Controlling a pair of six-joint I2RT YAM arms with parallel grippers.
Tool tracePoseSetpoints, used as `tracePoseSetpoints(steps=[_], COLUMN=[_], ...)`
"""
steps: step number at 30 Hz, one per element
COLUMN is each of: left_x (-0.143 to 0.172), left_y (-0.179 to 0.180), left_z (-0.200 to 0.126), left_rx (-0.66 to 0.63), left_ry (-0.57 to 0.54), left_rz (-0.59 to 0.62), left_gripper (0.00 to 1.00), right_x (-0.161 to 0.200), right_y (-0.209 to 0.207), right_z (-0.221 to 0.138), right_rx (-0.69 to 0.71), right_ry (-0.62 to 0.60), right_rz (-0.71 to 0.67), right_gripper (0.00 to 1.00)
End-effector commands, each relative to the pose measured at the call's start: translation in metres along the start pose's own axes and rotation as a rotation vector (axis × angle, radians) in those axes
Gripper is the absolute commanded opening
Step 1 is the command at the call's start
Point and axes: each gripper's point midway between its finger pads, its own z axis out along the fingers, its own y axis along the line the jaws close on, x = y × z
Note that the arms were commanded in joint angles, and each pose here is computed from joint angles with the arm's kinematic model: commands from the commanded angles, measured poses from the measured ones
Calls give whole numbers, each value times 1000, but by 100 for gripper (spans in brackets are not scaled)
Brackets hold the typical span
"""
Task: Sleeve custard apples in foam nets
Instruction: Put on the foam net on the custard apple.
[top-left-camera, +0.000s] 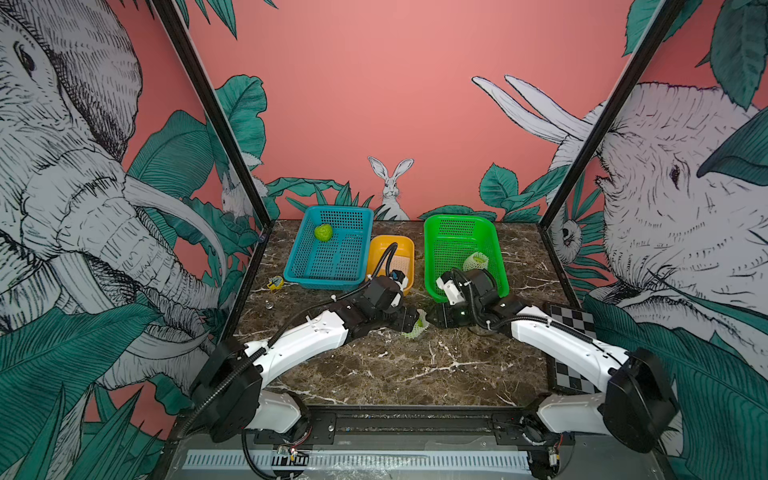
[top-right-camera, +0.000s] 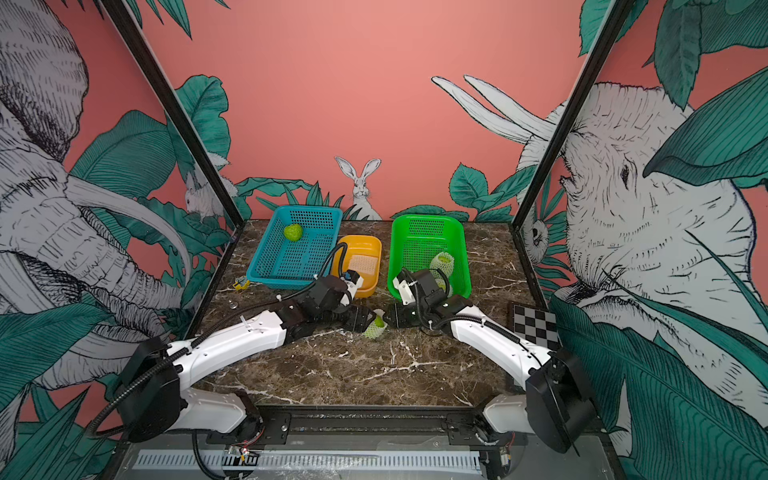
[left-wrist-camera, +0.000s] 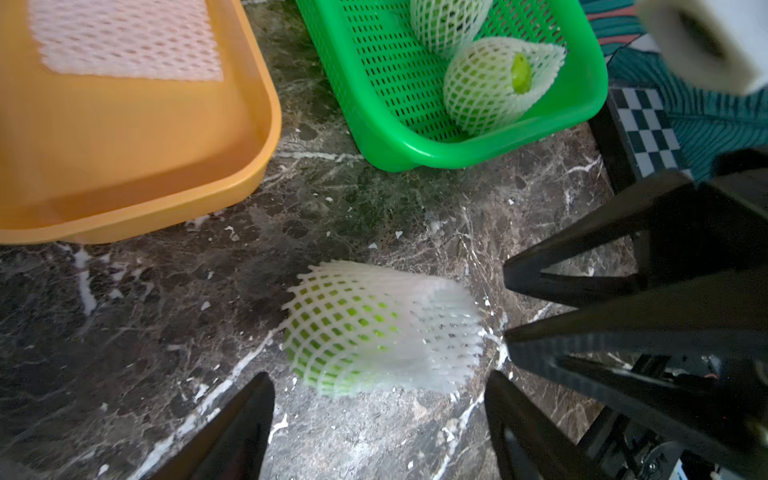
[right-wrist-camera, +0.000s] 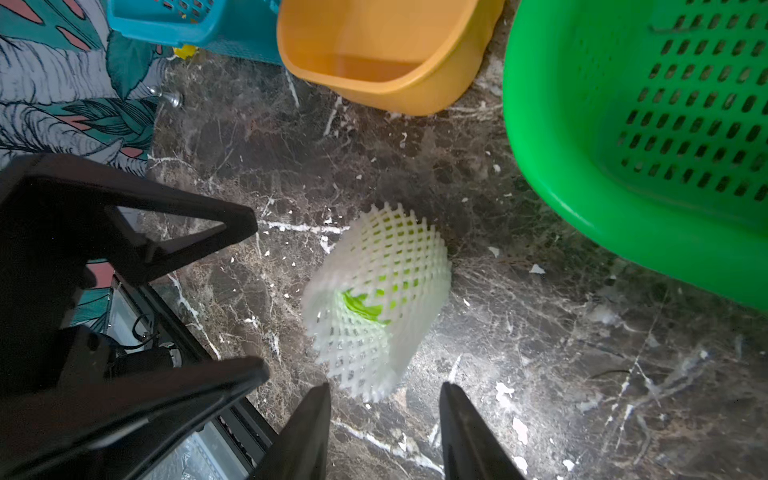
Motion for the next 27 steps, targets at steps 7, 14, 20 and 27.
tracePoseSetpoints(steps=[7,14,20,27], left_x=[5,11,9,25], left_y=[18,36,59,79], left_z=[16,17,9,21], left_rx=[-127,-224,-340,-366], left_ry=[74,104,91,146], left_rz=[69,103,139,102], left_gripper=[69,43,36,32], right_x=[-20,-23,-38,-32], right_y=[4,-2,0,-7], right_z=[29,37,46,67], right_rx=[-28,26,76,134], right_ry=[-39,-46,-22,89], right_rz=[35,34,-3,-37], right_gripper=[39,14,10,10])
